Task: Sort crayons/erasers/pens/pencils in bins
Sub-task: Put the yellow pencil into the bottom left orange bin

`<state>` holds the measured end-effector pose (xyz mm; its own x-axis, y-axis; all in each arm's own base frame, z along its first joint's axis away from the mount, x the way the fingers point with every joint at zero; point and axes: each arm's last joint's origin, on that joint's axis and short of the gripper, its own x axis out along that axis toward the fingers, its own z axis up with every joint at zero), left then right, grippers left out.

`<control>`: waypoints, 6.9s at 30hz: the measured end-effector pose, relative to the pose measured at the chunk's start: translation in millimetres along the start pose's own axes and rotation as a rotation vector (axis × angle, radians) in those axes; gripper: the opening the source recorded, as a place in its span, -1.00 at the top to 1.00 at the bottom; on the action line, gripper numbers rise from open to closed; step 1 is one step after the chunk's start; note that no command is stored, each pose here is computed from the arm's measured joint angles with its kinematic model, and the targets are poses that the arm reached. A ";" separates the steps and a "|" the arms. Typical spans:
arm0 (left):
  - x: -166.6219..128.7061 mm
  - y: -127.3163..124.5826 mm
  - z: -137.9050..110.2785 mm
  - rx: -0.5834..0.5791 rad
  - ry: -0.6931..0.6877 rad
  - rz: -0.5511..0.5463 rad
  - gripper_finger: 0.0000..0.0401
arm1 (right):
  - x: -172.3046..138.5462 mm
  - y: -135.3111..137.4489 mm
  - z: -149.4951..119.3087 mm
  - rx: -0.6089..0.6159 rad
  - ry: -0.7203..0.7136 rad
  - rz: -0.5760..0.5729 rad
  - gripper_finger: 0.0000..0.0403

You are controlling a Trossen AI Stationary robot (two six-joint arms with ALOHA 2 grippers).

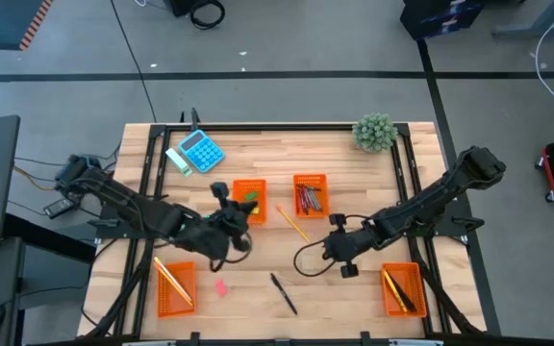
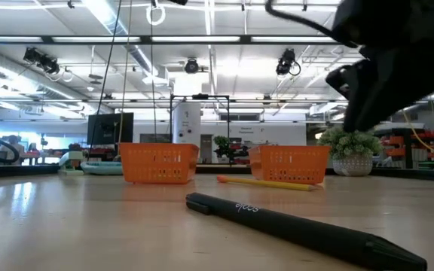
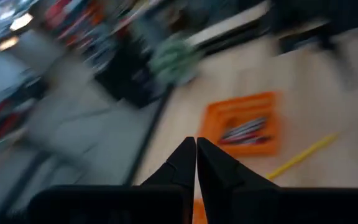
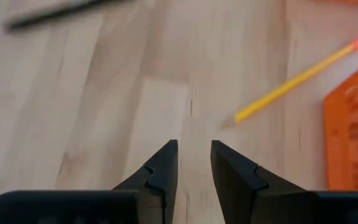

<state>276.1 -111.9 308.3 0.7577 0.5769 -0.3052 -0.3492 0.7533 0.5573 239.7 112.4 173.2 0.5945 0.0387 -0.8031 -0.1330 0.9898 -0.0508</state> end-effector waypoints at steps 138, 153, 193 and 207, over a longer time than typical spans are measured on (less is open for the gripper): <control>-41.8 -10.1 -45.2 -0.338 -0.446 -0.267 0.69 | -102.7 -30.1 87.9 0.173 -0.154 -0.219 0.85; 4.5 -3.5 -42.8 -0.424 -0.482 -0.326 0.23 | -119.1 -6.4 87.1 0.046 -0.231 -0.142 0.85; 66.9 -20.8 -46.8 -0.569 -0.754 -0.418 0.34 | -127.6 -10.0 85.9 0.027 -0.247 -0.143 0.85; 54.2 -23.2 -41.4 -0.514 -0.790 -0.416 0.47 | -39.6 9.3 -19.7 -0.129 0.070 0.152 0.69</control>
<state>302.5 -85.1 246.9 0.9540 0.0075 0.2996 -0.0297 0.9971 0.0695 199.4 117.4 192.8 0.5044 0.1719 -0.8462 -0.3195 0.9476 0.0020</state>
